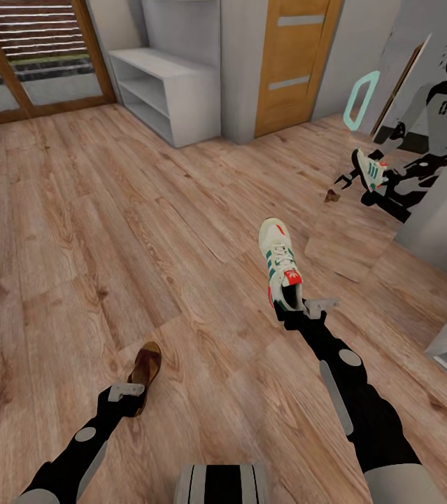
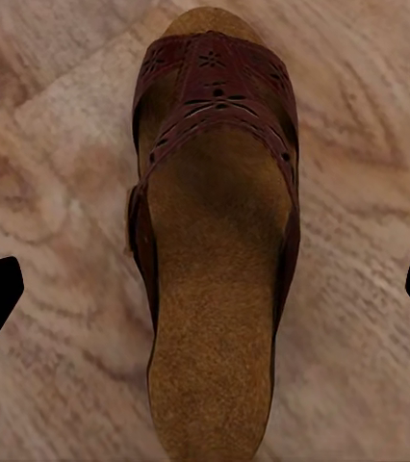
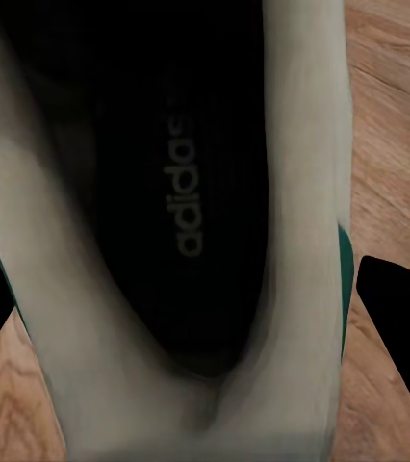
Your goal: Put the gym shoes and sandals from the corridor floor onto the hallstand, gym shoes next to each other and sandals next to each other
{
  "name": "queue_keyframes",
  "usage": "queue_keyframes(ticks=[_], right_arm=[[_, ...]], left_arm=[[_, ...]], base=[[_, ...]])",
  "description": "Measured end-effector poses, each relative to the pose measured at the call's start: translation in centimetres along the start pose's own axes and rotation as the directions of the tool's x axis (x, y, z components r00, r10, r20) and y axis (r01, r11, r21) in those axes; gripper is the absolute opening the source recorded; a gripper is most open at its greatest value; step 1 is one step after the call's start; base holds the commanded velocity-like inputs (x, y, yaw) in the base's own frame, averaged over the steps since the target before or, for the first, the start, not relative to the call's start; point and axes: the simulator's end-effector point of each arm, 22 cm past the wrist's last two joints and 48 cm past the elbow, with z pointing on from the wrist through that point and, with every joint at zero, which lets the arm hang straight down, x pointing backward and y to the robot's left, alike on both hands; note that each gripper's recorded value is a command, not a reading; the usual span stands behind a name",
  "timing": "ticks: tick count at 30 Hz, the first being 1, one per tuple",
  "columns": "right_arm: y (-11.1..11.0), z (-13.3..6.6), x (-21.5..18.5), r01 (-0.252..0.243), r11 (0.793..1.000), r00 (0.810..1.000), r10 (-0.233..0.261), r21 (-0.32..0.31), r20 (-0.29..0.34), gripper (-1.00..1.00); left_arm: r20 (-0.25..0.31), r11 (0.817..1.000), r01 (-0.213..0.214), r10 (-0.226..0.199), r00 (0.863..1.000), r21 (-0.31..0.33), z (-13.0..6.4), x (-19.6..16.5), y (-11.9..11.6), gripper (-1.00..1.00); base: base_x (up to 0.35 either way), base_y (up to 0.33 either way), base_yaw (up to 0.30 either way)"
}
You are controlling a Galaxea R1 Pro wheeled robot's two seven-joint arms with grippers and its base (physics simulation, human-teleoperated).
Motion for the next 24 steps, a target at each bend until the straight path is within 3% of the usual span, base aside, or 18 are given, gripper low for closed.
queue_keyframes(ticks=[24], right_arm=[[-0.8, 1.5, 6.7, -0.017, 1.000, 0.995, 0.018, 0.008, -0.100, -1.00]], left_arm=[[-0.094, 1.000, 0.000, 0.000, 0.996, 0.008, 1.4, 5.6, -0.5, 1.00]], base=[[0.000, 0.000, 0.000]])
